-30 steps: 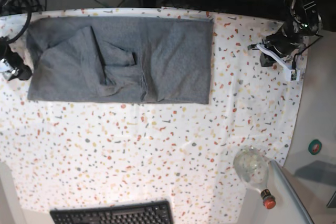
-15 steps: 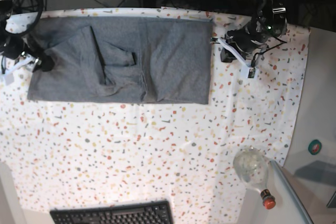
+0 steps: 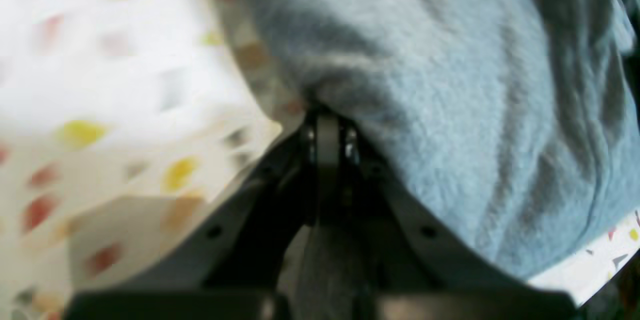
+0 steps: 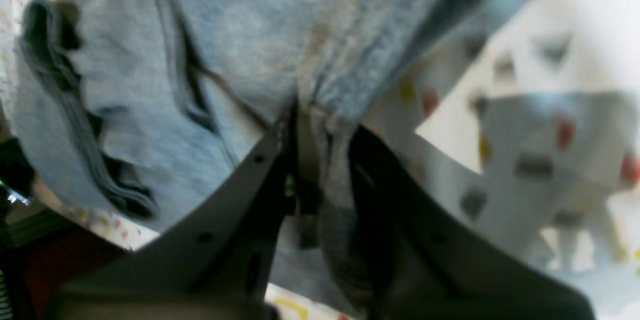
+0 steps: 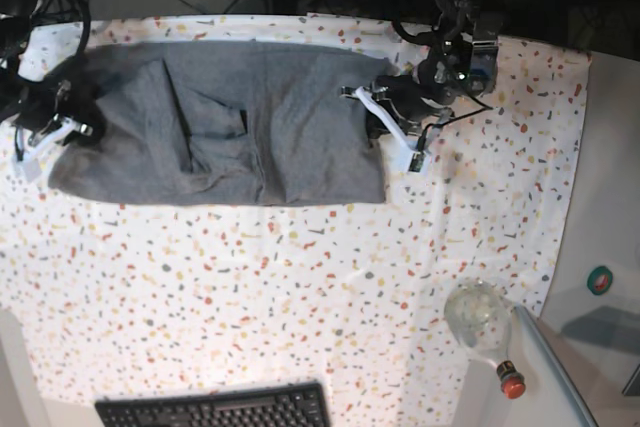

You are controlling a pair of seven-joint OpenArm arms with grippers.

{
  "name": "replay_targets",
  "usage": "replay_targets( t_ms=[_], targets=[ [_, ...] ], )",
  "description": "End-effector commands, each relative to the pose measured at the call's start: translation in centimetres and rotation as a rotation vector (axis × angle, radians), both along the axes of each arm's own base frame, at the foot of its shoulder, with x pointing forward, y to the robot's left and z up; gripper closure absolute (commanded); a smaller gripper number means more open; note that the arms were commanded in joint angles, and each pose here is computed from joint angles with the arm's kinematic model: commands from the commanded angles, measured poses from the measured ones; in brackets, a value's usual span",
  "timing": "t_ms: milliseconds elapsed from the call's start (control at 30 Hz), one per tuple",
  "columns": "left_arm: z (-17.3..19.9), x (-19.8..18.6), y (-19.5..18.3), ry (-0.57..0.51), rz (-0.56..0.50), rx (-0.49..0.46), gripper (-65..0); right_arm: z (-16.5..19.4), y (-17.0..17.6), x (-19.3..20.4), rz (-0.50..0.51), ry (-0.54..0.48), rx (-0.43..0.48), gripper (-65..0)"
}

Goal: Layout the t-shirt on the table in an organized manner, then fold the t-shirt properly
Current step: 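Grasp the folded strip with both grippers and fold it over again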

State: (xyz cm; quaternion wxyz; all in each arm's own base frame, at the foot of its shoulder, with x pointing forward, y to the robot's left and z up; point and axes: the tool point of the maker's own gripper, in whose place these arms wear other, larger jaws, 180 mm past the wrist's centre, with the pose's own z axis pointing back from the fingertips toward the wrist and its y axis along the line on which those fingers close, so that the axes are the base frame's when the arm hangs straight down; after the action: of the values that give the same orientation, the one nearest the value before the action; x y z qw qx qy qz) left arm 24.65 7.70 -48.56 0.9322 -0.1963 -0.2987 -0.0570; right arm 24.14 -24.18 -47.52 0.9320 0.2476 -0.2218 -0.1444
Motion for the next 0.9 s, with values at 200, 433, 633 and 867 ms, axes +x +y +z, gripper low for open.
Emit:
replay_targets(
  t_ms=[200, 433, 633, 867],
  targets=[
    [1.3, 3.7, -4.1, -0.057, -0.082, -0.005, 0.0, 5.8, 1.6, 3.6, 0.029, -0.103, -0.098, 0.0],
    [2.2, 5.5, -5.6, -0.085, -0.11, 0.002, 0.0, 10.0, 8.1, 4.6, 0.107, -0.171, -0.121, 0.0],
    [2.4, 5.6, -5.9, -0.09, -0.121, 0.003, 0.0, 11.0, 14.0, 3.9, 0.163, -0.15, -0.063, 0.0],
    [2.1, 5.4, -5.6, -0.085, -0.116, 0.008, 0.0, 10.5, 19.3, 2.9, 0.184, -0.097, 0.03, 0.0]
  ],
)
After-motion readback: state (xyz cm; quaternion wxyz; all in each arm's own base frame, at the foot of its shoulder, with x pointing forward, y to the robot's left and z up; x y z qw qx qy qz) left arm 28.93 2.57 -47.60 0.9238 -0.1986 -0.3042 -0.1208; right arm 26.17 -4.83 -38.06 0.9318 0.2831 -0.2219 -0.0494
